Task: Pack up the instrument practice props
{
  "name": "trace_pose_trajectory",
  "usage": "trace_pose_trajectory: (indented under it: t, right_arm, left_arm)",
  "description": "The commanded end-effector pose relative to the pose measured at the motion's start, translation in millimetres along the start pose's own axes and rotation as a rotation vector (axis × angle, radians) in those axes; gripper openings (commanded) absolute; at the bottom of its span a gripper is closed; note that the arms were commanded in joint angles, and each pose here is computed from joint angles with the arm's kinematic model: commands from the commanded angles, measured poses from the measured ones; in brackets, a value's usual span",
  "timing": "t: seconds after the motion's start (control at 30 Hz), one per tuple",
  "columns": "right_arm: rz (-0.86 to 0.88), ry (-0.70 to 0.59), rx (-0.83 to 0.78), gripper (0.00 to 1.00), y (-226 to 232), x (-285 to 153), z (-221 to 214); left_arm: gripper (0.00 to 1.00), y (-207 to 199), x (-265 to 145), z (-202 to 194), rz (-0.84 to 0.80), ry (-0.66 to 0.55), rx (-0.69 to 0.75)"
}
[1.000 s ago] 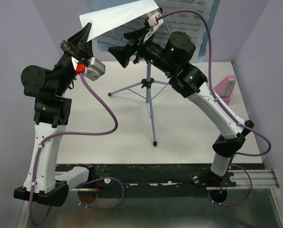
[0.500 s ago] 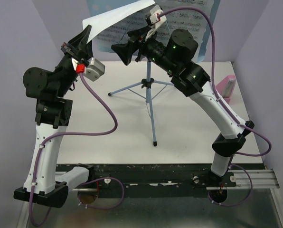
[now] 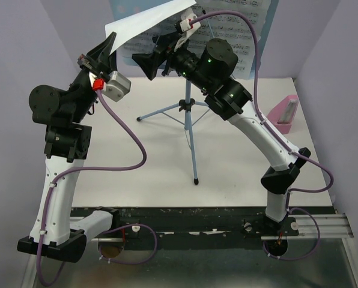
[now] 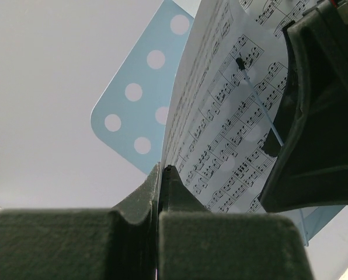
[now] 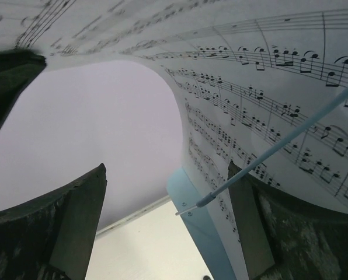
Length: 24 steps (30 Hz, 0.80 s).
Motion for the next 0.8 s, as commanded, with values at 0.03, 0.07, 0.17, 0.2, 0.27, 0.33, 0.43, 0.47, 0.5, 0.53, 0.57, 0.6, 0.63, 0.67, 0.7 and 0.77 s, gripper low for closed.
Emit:
trace_pose_trajectory:
  t: [0.03, 0.07, 0.17, 0.2, 0.27, 0.33, 0.43, 0.47, 0.5, 0.53, 0.57, 0.6, 0.63, 0.67, 0.7, 0.77]
  right_arm:
    - [0.175, -0.070, -0.053, 0.92, 26, -4, 9]
    - [0.209, -0.101, -0.083, 0.92, 30, -7, 14]
    - [0.281, -0.172, -0.153, 0.92, 39, -15, 16]
    - [0.298, -0.187, -0.176, 0.92, 40, -18, 17]
    - [0.309, -0.202, -0.196, 0.92, 42, -20, 21]
    - [0.287, -0.199, -0.194, 0.93, 39, -19, 20]
    - [0.249, -0.192, -0.199, 0.94, 34, -18, 20]
    - [0.238, -0.189, -0.204, 0.94, 32, -18, 20]
    - [0.225, -0.187, -0.213, 0.94, 30, -18, 20]
    - [0.215, -0.189, -0.222, 0.95, 28, -18, 21]
    - [0.207, -0.188, -0.232, 0.95, 27, -19, 21]
    - [0.207, -0.188, -0.242, 0.95, 27, -19, 21]
    - [0.209, -0.190, -0.257, 0.95, 27, -20, 21]
    - [0.212, -0.192, -0.273, 0.96, 27, -21, 22]
    - [0.216, -0.191, -0.287, 0.96, 27, -22, 21]
    - [0.235, -0.188, -0.319, 0.96, 29, -26, 20]
  left_arm:
    - [0.00, 21, -4, 15, 0.083, -0.018, 0.002]
    - [0.00, 25, -3, 15, 0.101, -0.017, 0.005]
    - [0.00, 37, -3, 16, 0.152, -0.009, 0.033]
    - [0.00, 41, -2, 17, 0.170, -0.009, 0.040]
    - [0.00, 49, 0, 18, 0.200, -0.009, 0.052]
    - [0.00, 59, 1, 21, 0.231, -0.016, 0.078]
    - [0.00, 82, 4, 33, 0.293, -0.033, 0.122]
    - [0.00, 91, 5, 37, 0.317, -0.037, 0.140]
    - [0.00, 101, 7, 44, 0.339, -0.045, 0.160]
    - [0.00, 109, 8, 47, 0.358, -0.047, 0.186]
    - [0.00, 118, 8, 55, 0.378, -0.058, 0.212]
    - [0.00, 124, 11, 56, 0.394, -0.057, 0.235]
    - [0.00, 132, 12, 61, 0.412, -0.064, 0.261]
    - [0.00, 138, 13, 65, 0.428, -0.066, 0.293]
    - [0.00, 146, 13, 71, 0.447, -0.075, 0.324]
    - [0.00, 157, 12, 77, 0.479, -0.066, 0.407]
Point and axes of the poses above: each gripper's point midway between its finger pads, its own x axis out along the fingers, its own y axis along the line the jaws close on, z = x × y, the point moved 4 cm from there along -x, back along the fingers, and after that the axes turned 1 degree about x, right-handed, at the moved point
